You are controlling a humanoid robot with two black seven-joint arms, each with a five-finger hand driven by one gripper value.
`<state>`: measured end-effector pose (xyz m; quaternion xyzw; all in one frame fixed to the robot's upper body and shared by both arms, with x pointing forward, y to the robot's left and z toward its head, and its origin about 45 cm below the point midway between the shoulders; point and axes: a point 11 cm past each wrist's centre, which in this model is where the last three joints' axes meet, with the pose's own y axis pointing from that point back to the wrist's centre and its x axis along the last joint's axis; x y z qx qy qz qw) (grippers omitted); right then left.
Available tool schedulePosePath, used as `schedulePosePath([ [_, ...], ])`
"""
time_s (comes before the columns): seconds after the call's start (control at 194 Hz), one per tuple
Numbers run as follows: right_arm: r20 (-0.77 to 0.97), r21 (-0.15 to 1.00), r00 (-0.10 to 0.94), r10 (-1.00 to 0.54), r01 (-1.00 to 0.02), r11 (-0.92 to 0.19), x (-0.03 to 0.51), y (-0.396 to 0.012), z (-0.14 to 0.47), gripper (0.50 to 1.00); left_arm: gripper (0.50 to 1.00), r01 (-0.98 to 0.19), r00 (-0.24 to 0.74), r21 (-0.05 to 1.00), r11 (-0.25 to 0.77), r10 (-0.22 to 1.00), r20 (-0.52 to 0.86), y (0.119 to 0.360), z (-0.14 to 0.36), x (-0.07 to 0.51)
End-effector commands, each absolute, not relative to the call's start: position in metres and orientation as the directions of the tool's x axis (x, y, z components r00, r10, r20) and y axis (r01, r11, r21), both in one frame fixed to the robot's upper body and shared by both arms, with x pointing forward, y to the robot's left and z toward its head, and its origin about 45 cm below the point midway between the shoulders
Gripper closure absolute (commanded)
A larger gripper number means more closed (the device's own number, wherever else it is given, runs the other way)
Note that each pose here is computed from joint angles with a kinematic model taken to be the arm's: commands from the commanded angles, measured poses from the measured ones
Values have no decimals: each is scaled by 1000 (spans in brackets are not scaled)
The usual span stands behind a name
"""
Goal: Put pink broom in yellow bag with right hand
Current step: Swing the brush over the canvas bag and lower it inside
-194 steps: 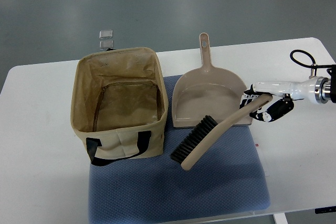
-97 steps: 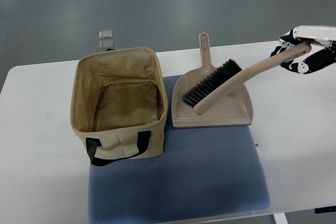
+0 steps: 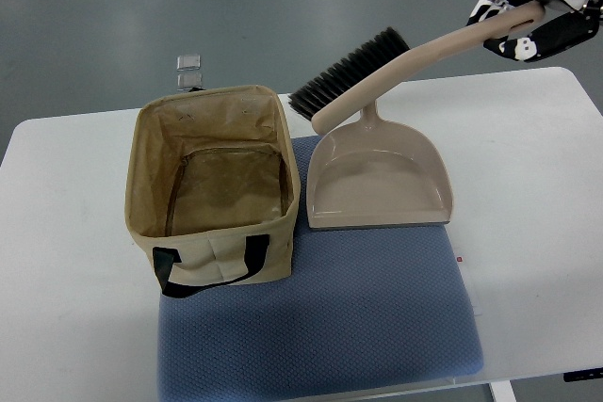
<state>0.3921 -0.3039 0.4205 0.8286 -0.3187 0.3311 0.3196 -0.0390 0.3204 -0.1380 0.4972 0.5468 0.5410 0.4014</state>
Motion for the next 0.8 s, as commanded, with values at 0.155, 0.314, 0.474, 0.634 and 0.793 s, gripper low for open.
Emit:
schedulePosePath([
  [0.155, 766, 334, 603, -223, -670, -663, 433, -223, 410, 1000, 500, 109, -186, 991, -80, 978, 99, 320, -138, -39],
  [0.314, 771, 351, 608, -189, -654, -670, 454, -190, 397, 1000, 500, 109, -189, 991, -81, 977, 100, 321, -138, -39],
  [0.474, 773, 422, 627, -95, -620, -662, 461, -164, 366, 1000, 500, 109, -189, 991, -81, 977, 100, 321, -138, -39],
  [0.634, 773, 457, 634, -20, -579, -675, 460, -132, 346, 1000, 500, 109, -189, 991, -81, 977, 100, 321, -138, -39],
  [0.793, 775, 470, 632, 20, -555, -686, 456, -115, 333, 1000, 500, 110, -189, 991, -79, 977, 99, 320, -138, -40],
])
